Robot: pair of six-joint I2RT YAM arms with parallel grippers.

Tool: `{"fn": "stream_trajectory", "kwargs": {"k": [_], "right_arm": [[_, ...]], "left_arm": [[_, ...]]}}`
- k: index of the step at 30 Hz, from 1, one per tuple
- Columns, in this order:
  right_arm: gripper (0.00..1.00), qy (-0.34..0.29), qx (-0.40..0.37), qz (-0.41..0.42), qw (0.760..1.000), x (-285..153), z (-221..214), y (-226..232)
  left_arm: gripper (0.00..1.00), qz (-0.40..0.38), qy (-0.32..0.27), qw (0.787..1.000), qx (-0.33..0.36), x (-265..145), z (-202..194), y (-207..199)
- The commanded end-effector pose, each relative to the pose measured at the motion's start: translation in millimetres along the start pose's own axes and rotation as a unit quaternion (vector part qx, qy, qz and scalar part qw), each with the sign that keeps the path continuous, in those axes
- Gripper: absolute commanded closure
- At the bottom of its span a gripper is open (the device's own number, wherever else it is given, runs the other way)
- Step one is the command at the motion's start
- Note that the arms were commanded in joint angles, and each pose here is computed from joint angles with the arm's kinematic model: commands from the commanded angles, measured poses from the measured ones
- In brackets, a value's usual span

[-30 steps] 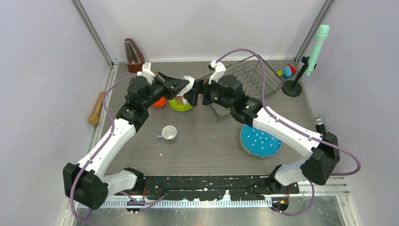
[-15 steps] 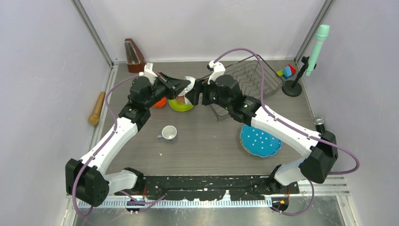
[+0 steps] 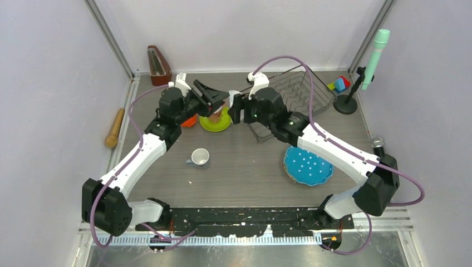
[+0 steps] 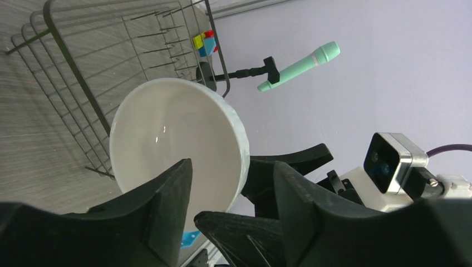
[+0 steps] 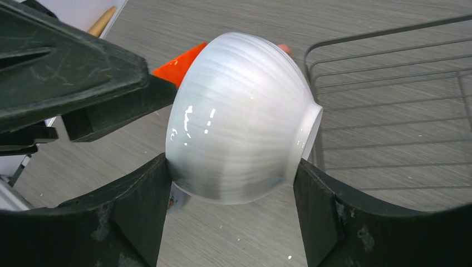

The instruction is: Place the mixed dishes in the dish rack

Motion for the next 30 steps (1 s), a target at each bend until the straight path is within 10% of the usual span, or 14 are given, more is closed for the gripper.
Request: {"fn": "stream_trajectory", "kwargs": {"k": [1, 21, 30], "right_arm": [[1.00, -0.087, -0.002, -0.002, 0.996, -13.6, 63.3, 3.5], [1.00, 0.009, -0.116, -0.230, 0.966, 4.6, 81.0, -97.1], [1.00, 0.108, -0.192, -0.346, 0.912, 39.4, 63.3, -136.7]], "left_arm": [[0.40, -0.018, -0.014, 0.998, 0.051, -5.4, 16.4, -22.7], [0.28, 0.207, -0.021, 0.947, 0.244, -97.6, 35.2, 44.7], [0.28, 0.226, -0.012, 0.942, 0.247, -111.8, 23.7, 59.4]]}}
Point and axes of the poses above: each gripper's point midway between its finger pads, its own x axis out along the fingers, its own y axis along the line the jaws close on, z = x × y, the point moved 2 cm from there along -x, back along the fingers, and after that the axes turned 8 degrees about x, right-handed, at the moved point
